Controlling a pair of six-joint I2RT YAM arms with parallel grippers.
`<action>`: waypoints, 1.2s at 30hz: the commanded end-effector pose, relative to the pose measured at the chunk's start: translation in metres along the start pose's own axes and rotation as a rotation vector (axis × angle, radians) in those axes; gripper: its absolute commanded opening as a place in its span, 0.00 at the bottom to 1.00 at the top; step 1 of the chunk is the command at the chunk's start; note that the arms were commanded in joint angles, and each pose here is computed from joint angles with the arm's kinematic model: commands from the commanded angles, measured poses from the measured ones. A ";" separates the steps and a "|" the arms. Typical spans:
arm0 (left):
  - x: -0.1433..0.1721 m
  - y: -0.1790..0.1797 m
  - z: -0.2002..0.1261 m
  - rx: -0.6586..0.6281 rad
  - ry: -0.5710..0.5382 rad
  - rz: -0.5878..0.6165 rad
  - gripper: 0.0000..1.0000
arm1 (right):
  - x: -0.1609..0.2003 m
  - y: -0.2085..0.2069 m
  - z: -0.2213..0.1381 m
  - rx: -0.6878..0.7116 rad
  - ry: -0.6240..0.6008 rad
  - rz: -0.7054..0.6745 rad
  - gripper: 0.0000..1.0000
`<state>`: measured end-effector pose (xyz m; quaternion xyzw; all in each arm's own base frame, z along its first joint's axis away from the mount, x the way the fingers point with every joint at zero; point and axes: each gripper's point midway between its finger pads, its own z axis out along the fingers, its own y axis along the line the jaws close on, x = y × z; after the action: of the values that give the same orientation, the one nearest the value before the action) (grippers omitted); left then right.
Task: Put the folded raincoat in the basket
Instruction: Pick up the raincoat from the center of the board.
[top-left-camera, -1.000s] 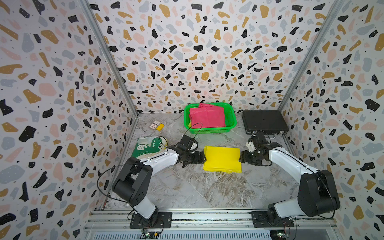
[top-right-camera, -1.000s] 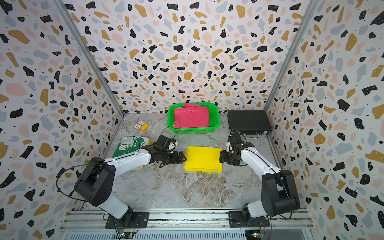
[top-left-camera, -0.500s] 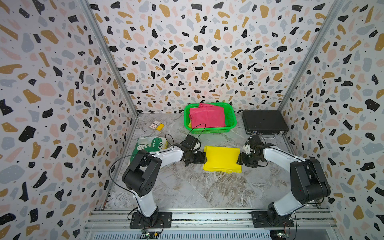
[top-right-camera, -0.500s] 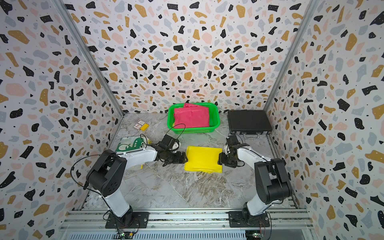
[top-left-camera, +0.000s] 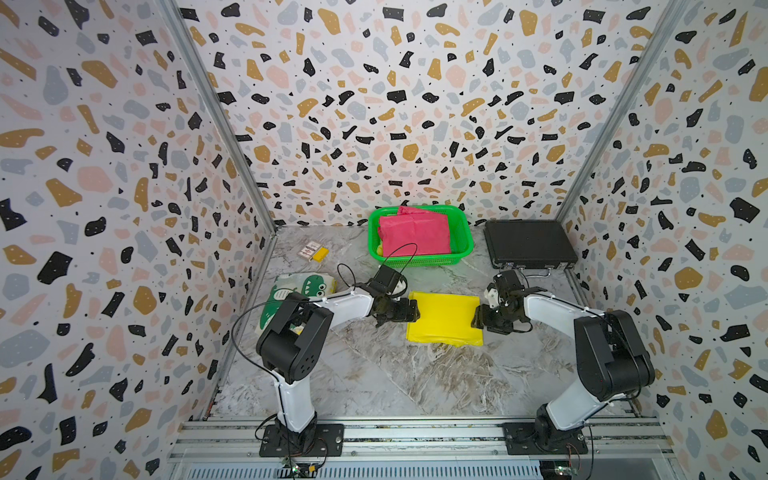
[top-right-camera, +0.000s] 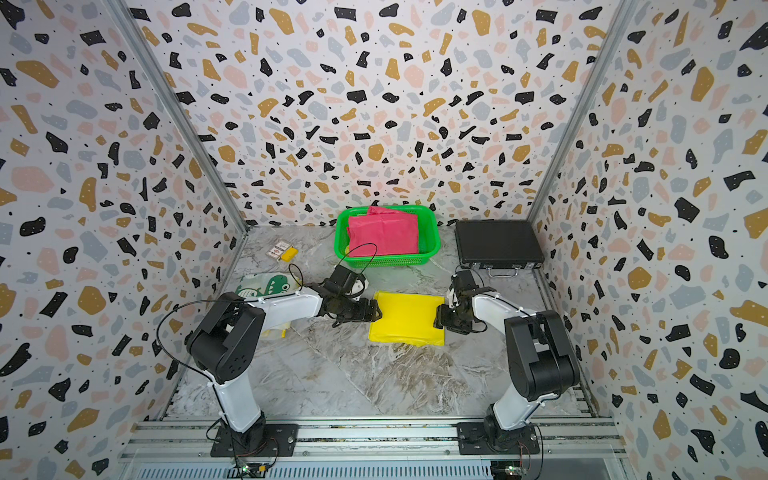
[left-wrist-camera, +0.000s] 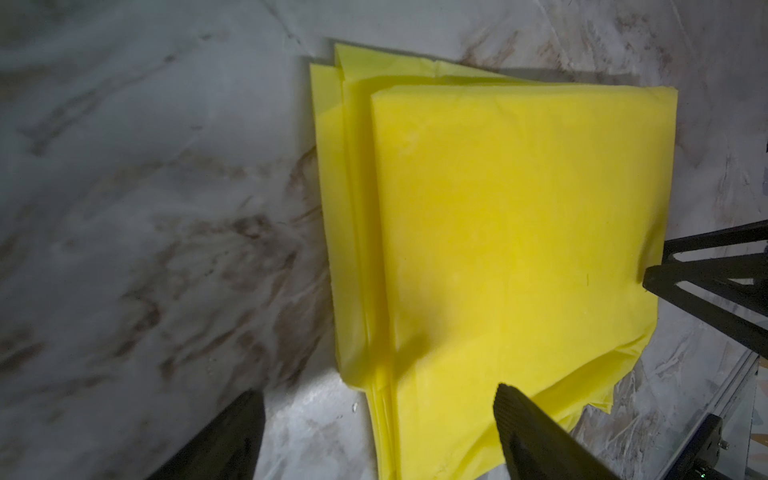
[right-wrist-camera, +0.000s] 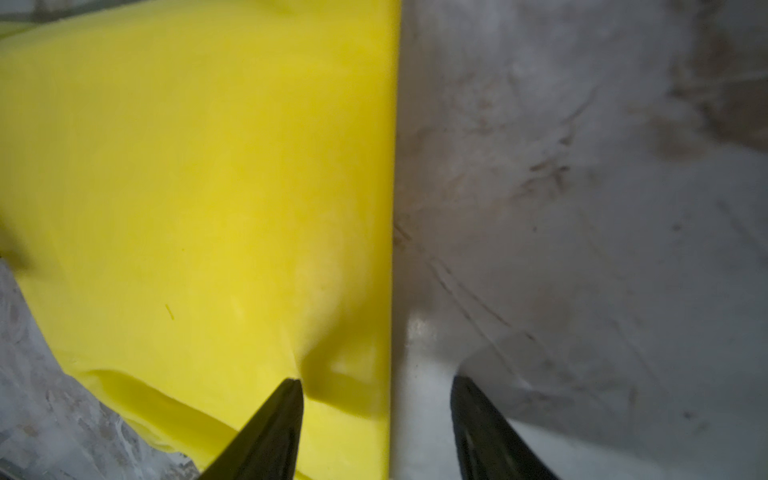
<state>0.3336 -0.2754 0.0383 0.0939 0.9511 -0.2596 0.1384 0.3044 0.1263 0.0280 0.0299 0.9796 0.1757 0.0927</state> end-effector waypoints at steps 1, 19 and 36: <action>0.017 0.007 0.016 -0.021 0.070 -0.012 0.89 | 0.012 -0.009 0.012 0.018 0.047 0.029 0.61; 0.024 0.003 0.036 -0.022 0.116 -0.011 0.74 | 0.017 0.001 0.022 0.019 0.063 0.015 0.54; 0.020 -0.004 0.029 -0.015 0.114 0.011 0.00 | 0.016 0.022 0.014 0.001 0.042 -0.031 0.14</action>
<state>0.3354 -0.2942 0.0230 0.1077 0.9521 -0.2593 0.1215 0.3080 0.1520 0.0250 0.0157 0.9776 0.1818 0.1051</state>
